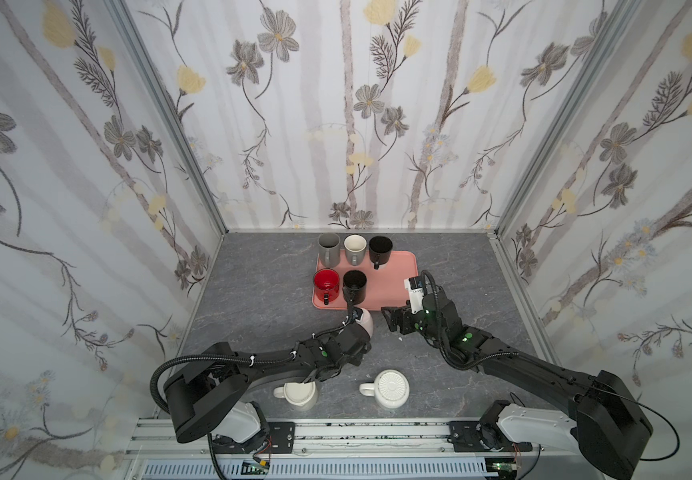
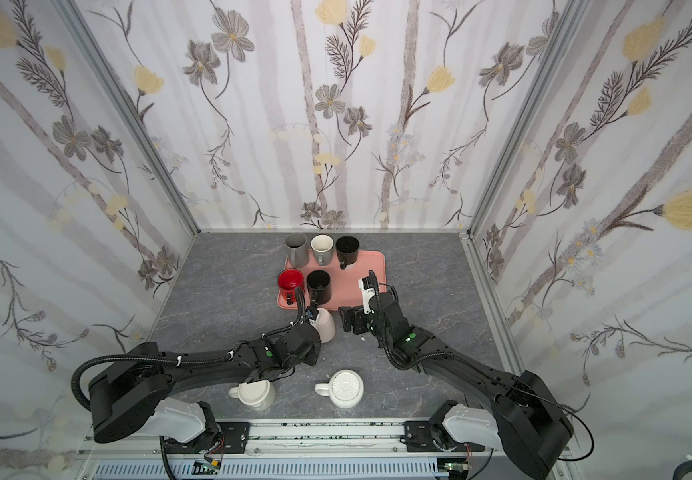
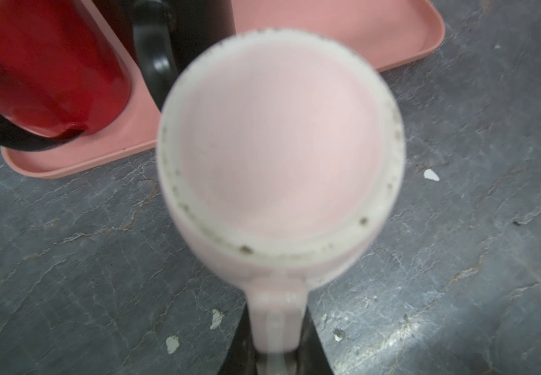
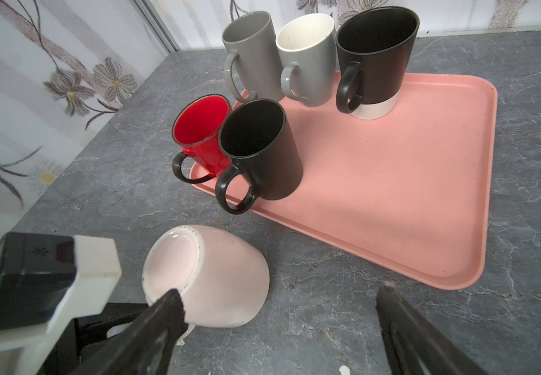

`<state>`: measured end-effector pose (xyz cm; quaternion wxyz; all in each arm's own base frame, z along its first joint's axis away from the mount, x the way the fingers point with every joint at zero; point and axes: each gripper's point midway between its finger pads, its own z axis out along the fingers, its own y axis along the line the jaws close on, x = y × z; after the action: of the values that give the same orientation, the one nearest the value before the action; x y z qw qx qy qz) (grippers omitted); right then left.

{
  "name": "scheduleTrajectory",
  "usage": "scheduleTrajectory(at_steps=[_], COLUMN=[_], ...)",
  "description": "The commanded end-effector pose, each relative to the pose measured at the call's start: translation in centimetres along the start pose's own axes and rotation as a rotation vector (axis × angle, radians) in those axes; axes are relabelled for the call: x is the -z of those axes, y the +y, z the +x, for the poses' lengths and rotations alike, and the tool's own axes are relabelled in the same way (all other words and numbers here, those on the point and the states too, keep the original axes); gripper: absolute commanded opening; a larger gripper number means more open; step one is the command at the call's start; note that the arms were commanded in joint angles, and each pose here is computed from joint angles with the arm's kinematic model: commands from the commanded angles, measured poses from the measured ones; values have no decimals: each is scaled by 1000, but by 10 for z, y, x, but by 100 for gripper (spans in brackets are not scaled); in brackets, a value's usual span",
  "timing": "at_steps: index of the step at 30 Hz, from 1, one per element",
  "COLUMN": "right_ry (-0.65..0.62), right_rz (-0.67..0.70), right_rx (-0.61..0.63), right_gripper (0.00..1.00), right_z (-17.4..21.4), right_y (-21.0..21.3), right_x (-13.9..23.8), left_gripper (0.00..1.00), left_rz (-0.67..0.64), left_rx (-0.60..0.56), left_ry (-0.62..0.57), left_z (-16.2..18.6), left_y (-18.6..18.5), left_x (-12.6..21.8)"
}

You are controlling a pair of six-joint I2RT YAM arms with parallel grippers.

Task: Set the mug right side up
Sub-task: 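Grasp the pink mug's handle with the left gripper while the right holds it, then lift the pink mug with the left gripper and pass it to the right gripper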

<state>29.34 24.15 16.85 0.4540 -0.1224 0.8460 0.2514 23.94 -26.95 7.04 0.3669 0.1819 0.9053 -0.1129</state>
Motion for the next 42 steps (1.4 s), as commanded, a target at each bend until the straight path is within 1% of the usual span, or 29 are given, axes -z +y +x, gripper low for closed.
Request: scheduleTrajectory(at_steps=[1,4,9,10,15,19,24,30,35,38,42], right_ry=[-57,-106,-206,-226,-330,-333,-337,-358,-364,-372,-413], right_rz=[-21,-43,-100,-115,-267,-393,-574,-708,-806,-835,-878], right_rx=[-33,-55,-95,-101,-130,-169,-229,-298,-332,-366,-402], right_gripper=[93,93,93,93,92,88,82,75,69,66,63], right_z=[-15,-28,-55,-59,-82,-90,-96,-104,-112,-116,-124], right_y=[5,10,20,23,44,58,79,93,105,106,107], right_x=[6,16,36,40,64,67,70,72,74,72,77], left_gripper=[0,0,0,0,0,0,0,0,0,0,0], left_rz=[23,66,153,185,311,429,562,700,806,866,921], left_rx=[72,110,195,221,320,397,460,496,521,530,549], left_ry=[-108,-156,-254,-294,-409,-510,-660,-836,-892,-912,-910], left_z=[-30,-47,-86,-100,-144,-176,-213,-240,-254,-260,-261], left_y=[-5,-10,-11,-11,-4,0,7,8,1,-3,-8], left_x=[12,24,47,58,81,98,127,163,178,187,186])
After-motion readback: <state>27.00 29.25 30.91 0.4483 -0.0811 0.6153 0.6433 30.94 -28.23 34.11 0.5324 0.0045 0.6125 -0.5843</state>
